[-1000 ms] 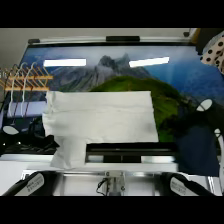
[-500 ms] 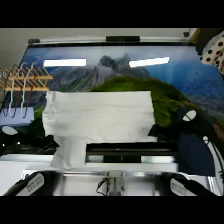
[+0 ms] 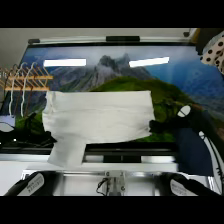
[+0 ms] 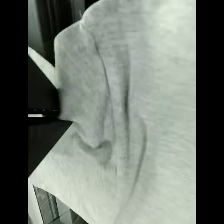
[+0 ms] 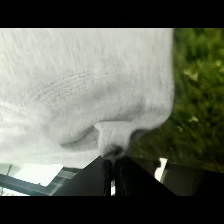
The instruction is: Fold the shirts.
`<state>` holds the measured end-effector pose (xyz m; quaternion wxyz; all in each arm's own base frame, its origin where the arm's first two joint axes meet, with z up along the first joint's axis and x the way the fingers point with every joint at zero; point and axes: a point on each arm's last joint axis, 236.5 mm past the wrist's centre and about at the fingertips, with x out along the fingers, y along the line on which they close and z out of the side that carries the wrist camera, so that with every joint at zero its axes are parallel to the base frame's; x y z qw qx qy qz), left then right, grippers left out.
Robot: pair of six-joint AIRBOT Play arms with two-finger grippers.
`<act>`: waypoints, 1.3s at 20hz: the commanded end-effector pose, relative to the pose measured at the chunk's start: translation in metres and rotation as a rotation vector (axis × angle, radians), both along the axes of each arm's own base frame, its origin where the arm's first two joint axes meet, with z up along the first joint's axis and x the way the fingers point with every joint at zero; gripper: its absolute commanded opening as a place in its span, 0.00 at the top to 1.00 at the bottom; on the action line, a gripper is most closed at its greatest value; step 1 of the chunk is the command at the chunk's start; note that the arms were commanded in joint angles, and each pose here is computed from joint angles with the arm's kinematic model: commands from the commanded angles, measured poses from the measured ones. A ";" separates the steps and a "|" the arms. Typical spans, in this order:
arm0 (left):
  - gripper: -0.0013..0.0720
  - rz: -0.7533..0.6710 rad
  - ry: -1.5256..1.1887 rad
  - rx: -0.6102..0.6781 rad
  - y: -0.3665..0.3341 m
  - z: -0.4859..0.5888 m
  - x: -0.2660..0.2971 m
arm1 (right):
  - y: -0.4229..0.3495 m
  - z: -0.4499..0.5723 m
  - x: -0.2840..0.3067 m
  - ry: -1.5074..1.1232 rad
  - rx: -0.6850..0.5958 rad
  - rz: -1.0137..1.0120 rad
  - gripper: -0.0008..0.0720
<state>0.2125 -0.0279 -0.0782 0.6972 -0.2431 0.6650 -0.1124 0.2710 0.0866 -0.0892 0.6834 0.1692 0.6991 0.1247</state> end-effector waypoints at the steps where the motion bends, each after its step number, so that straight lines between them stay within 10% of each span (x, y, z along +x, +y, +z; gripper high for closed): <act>1: 0.93 -0.032 -0.129 0.044 0.014 0.042 0.037 | -0.018 0.046 0.033 -0.121 -0.087 0.095 0.89; 15: 0.93 0.036 -0.388 -0.103 0.019 0.102 0.265 | -0.025 0.040 0.233 -0.329 -0.129 0.002 0.89; 23: 0.90 0.071 -0.159 -0.146 0.017 0.037 0.260 | -0.013 0.008 0.236 -0.271 -0.159 0.004 0.83; 24: 0.61 0.076 -0.148 -0.151 0.016 0.035 0.259 | -0.013 0.013 0.236 -0.280 -0.161 0.010 0.51; 25: 0.12 0.069 -0.142 -0.159 0.014 0.037 0.257 | -0.013 0.019 0.235 -0.296 -0.166 0.042 0.22; 26: 0.01 0.058 -0.139 -0.163 0.014 0.040 0.256 | -0.014 0.028 0.234 -0.315 -0.173 0.075 0.20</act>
